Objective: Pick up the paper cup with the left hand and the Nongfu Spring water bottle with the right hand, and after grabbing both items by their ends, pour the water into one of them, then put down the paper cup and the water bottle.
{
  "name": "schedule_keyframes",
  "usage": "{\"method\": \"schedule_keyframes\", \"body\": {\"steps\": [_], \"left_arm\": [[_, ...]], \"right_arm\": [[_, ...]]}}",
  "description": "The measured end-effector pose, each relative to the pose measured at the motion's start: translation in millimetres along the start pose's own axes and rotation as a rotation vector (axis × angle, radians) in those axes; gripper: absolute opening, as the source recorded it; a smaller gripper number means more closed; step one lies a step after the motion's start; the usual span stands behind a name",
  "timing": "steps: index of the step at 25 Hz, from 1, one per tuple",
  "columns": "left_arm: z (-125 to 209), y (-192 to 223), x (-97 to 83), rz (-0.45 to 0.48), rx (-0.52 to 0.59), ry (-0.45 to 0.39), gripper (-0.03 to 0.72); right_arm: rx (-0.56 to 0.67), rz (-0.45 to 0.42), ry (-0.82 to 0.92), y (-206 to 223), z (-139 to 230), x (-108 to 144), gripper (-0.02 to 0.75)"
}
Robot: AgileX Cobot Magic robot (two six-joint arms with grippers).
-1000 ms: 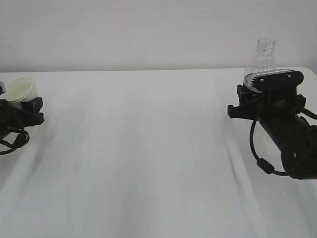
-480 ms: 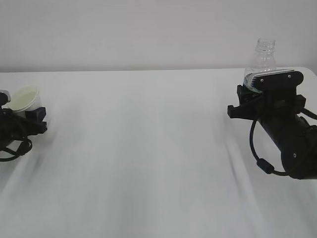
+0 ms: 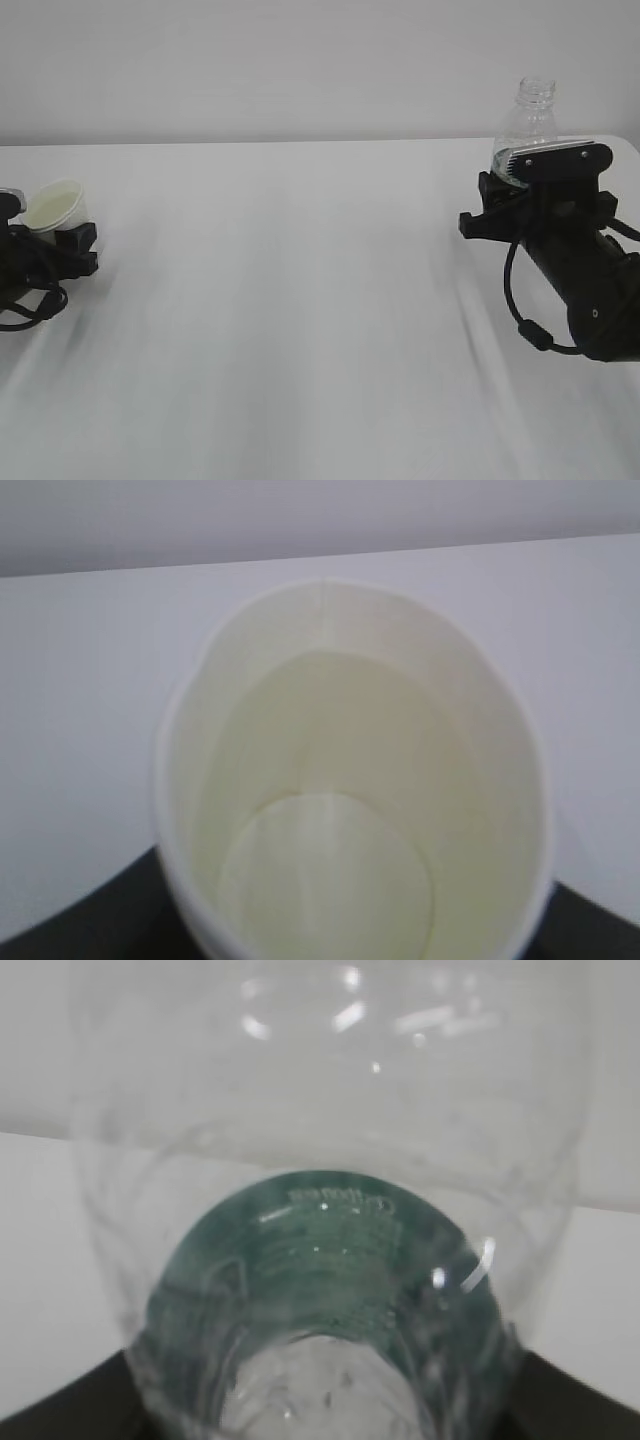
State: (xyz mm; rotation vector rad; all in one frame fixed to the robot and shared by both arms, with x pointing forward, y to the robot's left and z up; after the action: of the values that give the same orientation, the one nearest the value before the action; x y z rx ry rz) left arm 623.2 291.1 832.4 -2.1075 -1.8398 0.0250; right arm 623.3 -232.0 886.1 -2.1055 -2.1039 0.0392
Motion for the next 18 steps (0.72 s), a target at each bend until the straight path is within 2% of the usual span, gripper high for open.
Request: {"method": "schedule_keyframes", "body": {"steps": [18], "left_arm": [[-0.5, 0.0, -2.4, 0.019, -0.004, 0.009, 0.429]], "right_arm": [[0.002, 0.0, 0.0, 0.0, 0.2, 0.0, 0.416]]}}
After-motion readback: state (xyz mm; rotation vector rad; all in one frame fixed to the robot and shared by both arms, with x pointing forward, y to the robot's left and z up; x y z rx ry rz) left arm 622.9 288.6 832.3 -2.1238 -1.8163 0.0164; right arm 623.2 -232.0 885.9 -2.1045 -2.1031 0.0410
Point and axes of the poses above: a point on each arm's last joint axis where the gripper is mounted, y pointing out along that axis toward the gripper, x along the wrist's bending axis when the last joint is at zero, z = x × y, the point moved 4 cm from there along y, pointing out along that axis toward the gripper, and after that the axes turned 14 degrees about y, right-handed, at the moved point
